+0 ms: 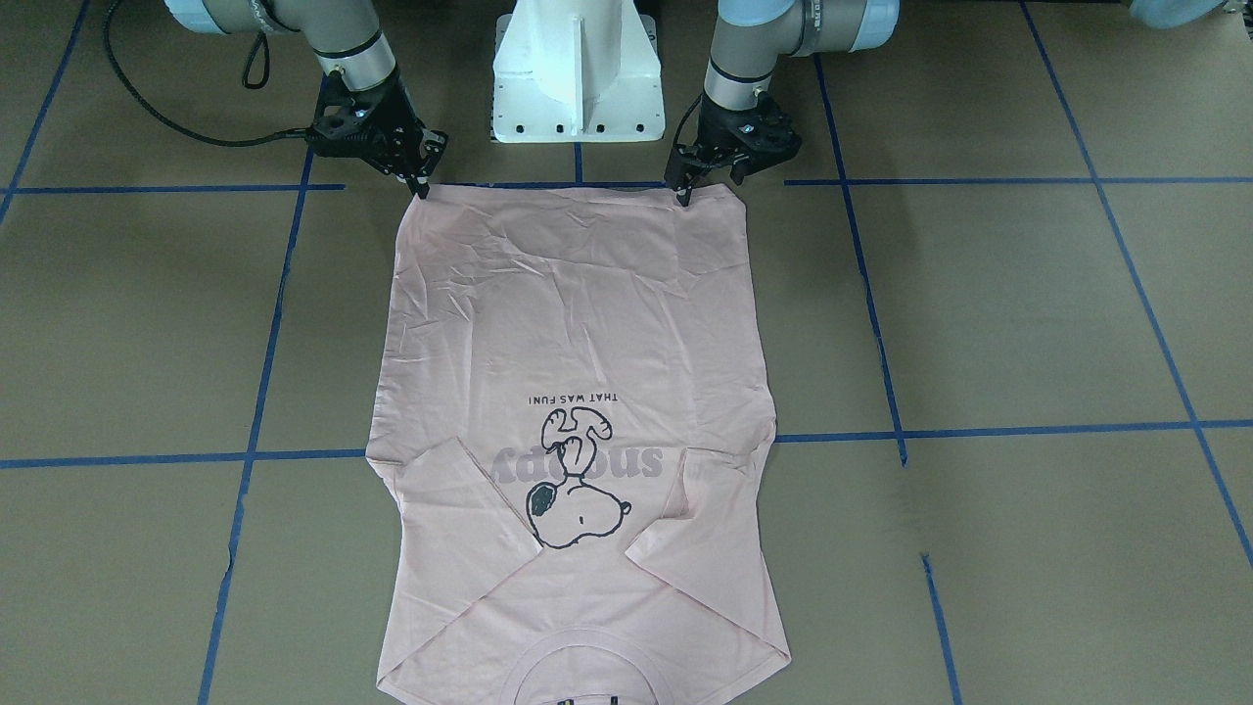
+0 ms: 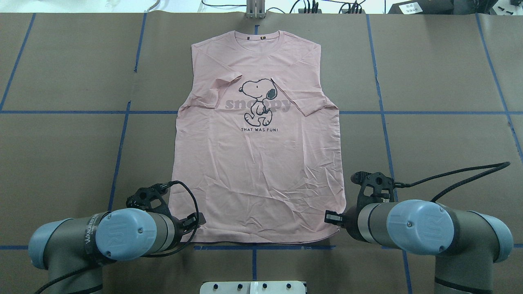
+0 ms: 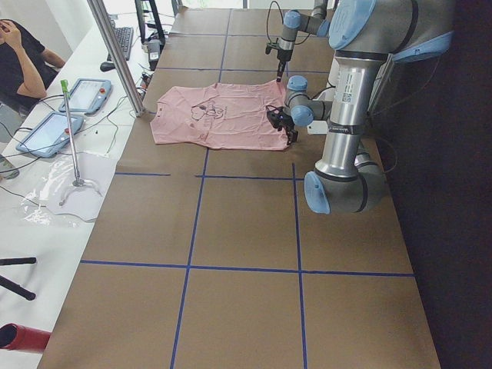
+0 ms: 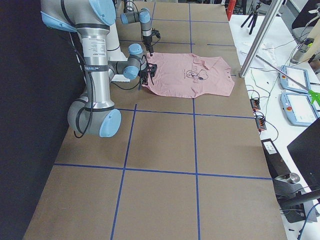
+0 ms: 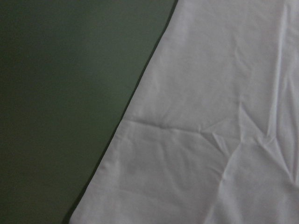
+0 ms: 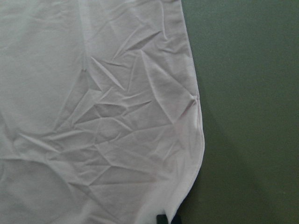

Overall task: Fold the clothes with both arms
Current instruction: 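Grasp both hem corners with the left and right grippers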

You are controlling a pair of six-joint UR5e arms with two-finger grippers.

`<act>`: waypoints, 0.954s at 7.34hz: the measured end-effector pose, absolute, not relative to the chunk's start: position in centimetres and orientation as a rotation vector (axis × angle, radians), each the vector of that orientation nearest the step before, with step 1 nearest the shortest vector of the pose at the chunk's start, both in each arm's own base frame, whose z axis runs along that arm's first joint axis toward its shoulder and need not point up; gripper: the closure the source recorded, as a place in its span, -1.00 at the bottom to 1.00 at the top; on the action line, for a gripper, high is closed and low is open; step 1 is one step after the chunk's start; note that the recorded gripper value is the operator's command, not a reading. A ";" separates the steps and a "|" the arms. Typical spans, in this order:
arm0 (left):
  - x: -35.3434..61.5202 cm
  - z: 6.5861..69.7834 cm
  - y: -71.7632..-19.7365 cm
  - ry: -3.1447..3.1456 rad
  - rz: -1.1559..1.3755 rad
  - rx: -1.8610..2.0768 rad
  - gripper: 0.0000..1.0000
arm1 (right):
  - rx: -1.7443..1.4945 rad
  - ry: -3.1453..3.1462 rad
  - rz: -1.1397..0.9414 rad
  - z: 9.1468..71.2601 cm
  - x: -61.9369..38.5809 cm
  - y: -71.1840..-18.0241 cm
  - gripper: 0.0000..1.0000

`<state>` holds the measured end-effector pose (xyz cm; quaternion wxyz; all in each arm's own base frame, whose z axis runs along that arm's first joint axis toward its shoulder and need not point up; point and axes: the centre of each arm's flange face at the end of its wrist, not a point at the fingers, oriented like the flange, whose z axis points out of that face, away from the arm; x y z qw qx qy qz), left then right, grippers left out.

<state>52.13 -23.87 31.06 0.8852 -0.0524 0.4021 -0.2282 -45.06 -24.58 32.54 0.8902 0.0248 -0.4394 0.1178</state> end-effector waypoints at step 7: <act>51.6 34.2 -23.3 0.779 -0.489 -0.093 0.36 | 0.051 -0.922 0.245 32.2 -44.9 -24.6 1.00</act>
